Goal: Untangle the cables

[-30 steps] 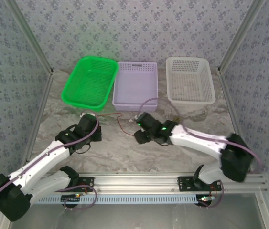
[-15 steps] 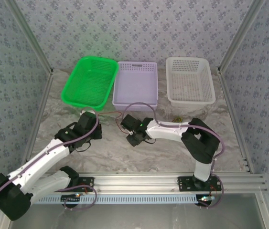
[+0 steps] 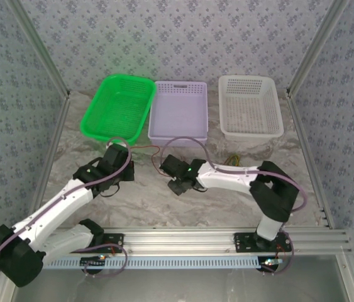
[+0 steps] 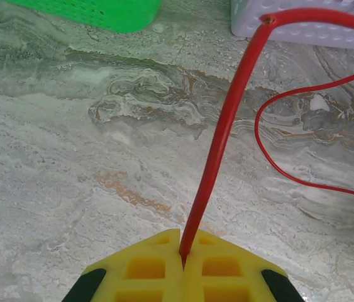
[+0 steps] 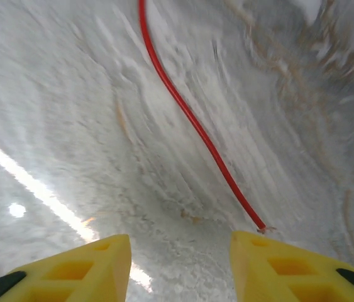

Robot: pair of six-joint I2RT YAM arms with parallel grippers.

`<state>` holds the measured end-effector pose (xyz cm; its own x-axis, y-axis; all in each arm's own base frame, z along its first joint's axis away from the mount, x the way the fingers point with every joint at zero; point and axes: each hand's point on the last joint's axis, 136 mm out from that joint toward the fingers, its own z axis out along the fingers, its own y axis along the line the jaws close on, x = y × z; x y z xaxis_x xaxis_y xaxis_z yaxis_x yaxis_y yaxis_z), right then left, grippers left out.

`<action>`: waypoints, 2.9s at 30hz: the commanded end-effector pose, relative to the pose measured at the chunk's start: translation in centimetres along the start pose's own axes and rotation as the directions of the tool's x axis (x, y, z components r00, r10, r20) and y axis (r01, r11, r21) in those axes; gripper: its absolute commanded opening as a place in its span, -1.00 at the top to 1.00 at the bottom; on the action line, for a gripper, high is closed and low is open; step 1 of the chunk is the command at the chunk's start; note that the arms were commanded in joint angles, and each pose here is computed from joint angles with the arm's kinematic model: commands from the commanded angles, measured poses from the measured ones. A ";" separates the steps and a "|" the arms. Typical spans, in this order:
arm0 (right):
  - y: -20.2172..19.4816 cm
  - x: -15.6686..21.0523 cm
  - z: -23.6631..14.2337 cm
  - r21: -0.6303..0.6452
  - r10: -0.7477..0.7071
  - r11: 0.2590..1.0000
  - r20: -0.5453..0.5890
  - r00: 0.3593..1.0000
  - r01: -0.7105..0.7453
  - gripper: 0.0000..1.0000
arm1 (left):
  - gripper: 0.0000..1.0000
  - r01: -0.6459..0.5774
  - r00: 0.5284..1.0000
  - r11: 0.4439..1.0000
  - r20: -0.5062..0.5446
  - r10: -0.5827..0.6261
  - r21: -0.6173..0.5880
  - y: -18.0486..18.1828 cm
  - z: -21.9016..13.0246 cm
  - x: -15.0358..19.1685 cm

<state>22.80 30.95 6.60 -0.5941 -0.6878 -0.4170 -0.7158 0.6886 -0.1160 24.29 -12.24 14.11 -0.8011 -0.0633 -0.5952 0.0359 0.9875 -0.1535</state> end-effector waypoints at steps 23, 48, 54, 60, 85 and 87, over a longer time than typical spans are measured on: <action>-0.9 1.7 5.6 -0.163 -0.083 0.985 -0.167 0.983 0.056 0.32 | 1.00 -0.033 0.999 0.999 0.015 0.033 -0.004 -0.4 -0.5 -1.7; -7.8 3.9 -3.6 0.348 -0.033 0.934 -0.155 0.987 0.086 1.00 | 1.00 -0.295 0.951 0.889 -0.014 0.310 -0.349 5.0 -3.4 -13.4; -14.9 1.3 -10.6 0.652 0.007 0.758 -0.046 0.999 0.024 1.00 | 1.00 -0.383 0.921 0.865 -0.062 0.384 -0.324 2.9 -2.5 -11.1; -21.7 -0.7 -16.7 0.875 -0.056 0.458 -0.151 0.987 0.160 1.00 | 1.00 -0.428 0.902 0.829 -0.109 0.418 -0.359 2.1 -1.9 -9.9; -22.1 -7.7 -24.2 0.764 -0.164 0.645 0.176 0.971 -0.030 1.00 | 1.00 -0.400 0.916 0.909 -0.059 0.396 -0.115 -3.1 -0.9 -7.5; -21.8 -8.9 -24.1 0.725 -0.147 0.686 0.212 0.966 -0.055 1.00 | 1.00 -0.379 0.925 0.917 -0.058 0.375 -0.124 -3.0 -0.8 -7.9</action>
<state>34.80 15.57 33.38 -0.3942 -0.7746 -0.4946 -0.1593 0.5876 -0.7933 29.21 -14.18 19.15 -0.7608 0.3735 -0.5307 0.2984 0.9275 0.2250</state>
